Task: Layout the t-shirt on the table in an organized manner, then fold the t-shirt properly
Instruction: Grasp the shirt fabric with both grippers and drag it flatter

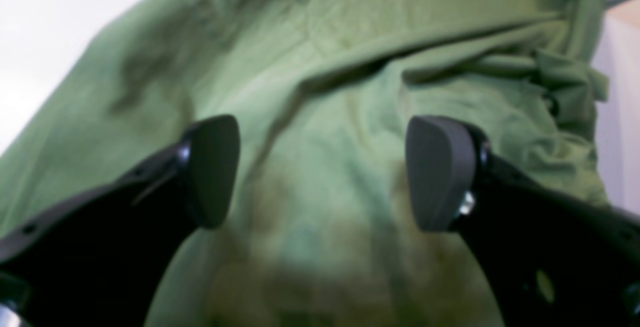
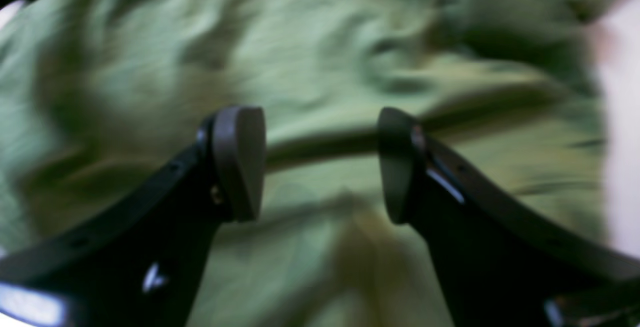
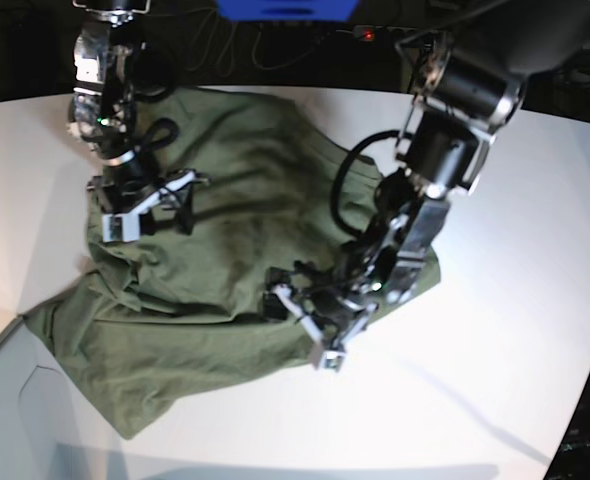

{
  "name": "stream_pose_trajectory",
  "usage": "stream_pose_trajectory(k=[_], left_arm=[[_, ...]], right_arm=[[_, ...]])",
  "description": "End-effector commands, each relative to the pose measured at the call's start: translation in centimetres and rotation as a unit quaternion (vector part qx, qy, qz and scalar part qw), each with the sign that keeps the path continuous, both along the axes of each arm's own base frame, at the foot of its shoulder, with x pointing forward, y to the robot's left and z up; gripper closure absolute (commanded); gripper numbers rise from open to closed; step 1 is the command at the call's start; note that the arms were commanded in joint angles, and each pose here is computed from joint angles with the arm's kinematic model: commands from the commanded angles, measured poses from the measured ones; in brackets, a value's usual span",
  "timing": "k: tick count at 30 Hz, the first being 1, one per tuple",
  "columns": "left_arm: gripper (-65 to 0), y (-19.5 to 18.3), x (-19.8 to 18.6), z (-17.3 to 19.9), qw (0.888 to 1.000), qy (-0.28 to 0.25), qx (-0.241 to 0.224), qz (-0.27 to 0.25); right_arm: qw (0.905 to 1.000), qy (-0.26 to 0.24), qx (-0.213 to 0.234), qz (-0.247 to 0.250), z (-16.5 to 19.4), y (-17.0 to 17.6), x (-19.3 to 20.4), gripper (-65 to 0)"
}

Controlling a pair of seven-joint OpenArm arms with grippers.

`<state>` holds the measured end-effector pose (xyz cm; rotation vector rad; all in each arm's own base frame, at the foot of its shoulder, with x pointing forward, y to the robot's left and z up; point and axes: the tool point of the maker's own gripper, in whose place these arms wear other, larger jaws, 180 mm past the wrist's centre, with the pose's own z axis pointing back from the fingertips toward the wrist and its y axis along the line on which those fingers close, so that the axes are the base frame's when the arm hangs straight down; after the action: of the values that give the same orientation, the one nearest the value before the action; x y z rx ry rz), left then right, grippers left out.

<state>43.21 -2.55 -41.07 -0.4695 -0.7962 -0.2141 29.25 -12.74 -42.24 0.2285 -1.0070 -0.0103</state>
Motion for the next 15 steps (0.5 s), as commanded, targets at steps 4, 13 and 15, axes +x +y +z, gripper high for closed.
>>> stream_pose_trajectory(k=[4,13,15], left_arm=[[-50.0,0.2,2.5,0.3,0.999,-0.029,0.038,0.001],[-50.0,7.0,0.9,-5.9,0.99,-0.025,0.139,0.013],[-50.0,9.0,-0.7,-7.5,0.99,-0.003,0.142,0.026]], right_arm=[[0.9986,-0.008,0.027,0.046,0.3,4.6,-0.7,-35.8],[0.9935,0.067,0.033,0.086,-5.0,6.7,-3.0,-35.8],[0.9924,0.084,0.022,0.087,-6.2,5.5,-3.4,-35.8]])
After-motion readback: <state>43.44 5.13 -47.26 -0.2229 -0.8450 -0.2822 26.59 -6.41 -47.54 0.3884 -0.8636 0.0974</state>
